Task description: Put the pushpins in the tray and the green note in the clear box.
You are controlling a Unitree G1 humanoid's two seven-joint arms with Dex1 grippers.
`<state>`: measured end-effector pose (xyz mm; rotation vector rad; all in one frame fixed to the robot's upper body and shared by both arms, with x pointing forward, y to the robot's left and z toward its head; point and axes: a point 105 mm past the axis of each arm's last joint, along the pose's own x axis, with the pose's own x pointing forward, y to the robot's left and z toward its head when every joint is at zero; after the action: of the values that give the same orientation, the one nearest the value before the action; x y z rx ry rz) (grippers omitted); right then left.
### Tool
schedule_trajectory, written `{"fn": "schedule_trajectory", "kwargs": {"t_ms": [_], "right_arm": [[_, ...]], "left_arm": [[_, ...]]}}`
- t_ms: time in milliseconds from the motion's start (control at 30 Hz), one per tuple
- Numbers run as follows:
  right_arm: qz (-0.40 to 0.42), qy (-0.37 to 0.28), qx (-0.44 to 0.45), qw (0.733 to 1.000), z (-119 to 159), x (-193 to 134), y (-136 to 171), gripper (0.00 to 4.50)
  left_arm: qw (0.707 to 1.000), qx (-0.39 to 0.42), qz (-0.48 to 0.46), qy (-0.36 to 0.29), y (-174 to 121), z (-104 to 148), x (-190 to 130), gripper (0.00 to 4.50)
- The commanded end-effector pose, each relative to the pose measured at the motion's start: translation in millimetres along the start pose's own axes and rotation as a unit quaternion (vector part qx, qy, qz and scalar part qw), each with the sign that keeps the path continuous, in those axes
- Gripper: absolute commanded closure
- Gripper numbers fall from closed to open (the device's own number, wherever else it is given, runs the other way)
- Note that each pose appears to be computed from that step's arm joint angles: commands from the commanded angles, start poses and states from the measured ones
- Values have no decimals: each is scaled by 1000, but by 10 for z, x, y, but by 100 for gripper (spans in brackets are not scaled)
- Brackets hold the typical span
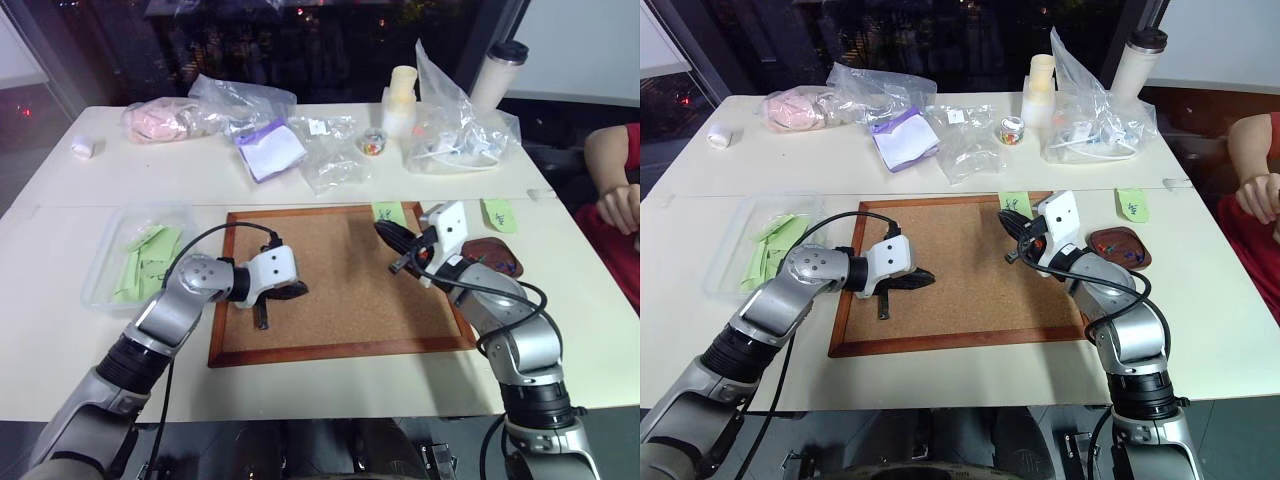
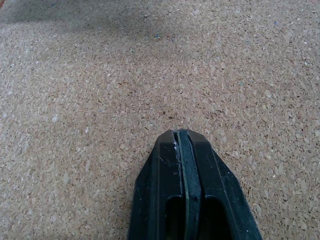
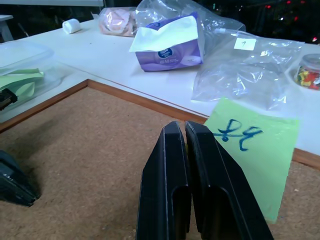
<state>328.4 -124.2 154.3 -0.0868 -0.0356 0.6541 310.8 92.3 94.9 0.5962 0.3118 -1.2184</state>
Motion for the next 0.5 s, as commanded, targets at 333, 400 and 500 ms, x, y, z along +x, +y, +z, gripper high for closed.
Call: {"fn": "schedule_trajectory", "kwargs": {"t_ms": [333,400,500], "right_arm": [[16,-22,-38,999,277,-79,1,450],[22,-22,-45,999,298,-71,1,450],[30,-21,-50,998,318,-72,19,450]], "left_arm": [[963,-171,59,-200,1024,647,-566,54],[918,-303,5,-255,1052,845,-247,4],[866,-423,-82,-255,895,962,138,4]]}}
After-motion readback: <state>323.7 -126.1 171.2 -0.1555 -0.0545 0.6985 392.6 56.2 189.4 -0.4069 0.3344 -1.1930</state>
